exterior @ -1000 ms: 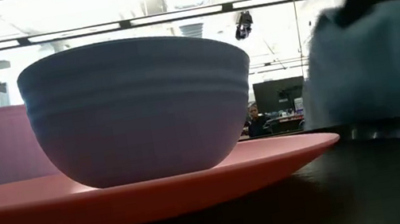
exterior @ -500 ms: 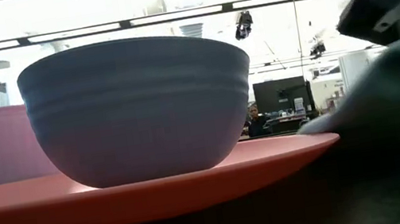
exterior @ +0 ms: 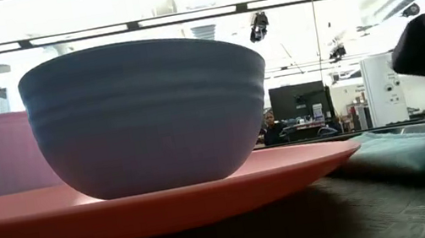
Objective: Set up tray
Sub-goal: Put the napkin on the black tray beside the pink plate, then put the fork on top of the napkin
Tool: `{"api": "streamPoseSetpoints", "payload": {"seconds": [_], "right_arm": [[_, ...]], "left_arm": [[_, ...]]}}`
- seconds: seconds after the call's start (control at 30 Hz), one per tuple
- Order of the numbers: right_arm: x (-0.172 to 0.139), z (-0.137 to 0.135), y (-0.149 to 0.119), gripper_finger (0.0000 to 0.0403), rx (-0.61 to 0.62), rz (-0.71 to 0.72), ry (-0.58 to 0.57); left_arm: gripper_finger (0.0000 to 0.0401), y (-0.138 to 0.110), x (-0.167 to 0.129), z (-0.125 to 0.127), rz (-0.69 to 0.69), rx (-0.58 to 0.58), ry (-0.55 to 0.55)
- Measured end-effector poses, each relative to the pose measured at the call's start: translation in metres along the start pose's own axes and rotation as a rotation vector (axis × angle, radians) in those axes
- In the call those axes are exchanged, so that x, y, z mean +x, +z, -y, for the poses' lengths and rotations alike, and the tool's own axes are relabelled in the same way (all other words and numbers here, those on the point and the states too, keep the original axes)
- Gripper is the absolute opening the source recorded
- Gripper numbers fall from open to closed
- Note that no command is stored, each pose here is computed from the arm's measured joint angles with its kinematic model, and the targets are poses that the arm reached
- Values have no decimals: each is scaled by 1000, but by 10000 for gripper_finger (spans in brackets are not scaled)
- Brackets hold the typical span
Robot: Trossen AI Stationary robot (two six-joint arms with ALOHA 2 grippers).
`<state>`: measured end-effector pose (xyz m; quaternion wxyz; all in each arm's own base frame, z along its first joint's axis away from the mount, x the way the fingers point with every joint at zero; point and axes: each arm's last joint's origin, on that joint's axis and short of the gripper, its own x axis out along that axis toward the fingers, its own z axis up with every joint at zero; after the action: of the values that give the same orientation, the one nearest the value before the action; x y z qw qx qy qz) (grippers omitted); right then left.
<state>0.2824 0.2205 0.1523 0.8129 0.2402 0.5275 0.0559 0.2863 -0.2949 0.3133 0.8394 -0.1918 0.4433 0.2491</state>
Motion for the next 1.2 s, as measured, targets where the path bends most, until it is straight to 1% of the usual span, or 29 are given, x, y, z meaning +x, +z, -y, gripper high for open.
{"api": "streamPoseSetpoints", "payload": {"seconds": [0.1, 0.37, 0.53, 0.8, 0.87, 0.9, 1.07, 1.13, 1.2], "right_arm": [[0, -3, 5, 44, 0, 41, 45], [1, 2, 5, 92, -26, 43, 41], [1, 1, 5, 131, -51, 45, 43], [-3, -4, 7, 198, -179, 44, 50], [-6, -1, 6, 207, -193, 45, 7], [-8, 2, 6, 210, -179, 43, -28], [-21, 24, 5, 206, -121, -5, -235], [-32, 35, 7, 198, -76, -5, -337], [-44, 50, 8, 190, -3, -11, -450]], "left_arm": [[196, 0, 0, 1, 1, -6, -10], [196, 0, 0, 3, 1, -16, -26], [196, 0, 0, 3, 0, -17, -27], [196, 0, 0, 3, 0, -17, -27], [196, 0, 0, 3, -1, -16, -27], [196, 0, 0, 3, -1, -16, -27], [196, 0, 0, 3, -1, -17, -27], [196, 0, 0, 3, -1, -16, -27], [196, 0, 0, 3, 0, -17, -27]]}}
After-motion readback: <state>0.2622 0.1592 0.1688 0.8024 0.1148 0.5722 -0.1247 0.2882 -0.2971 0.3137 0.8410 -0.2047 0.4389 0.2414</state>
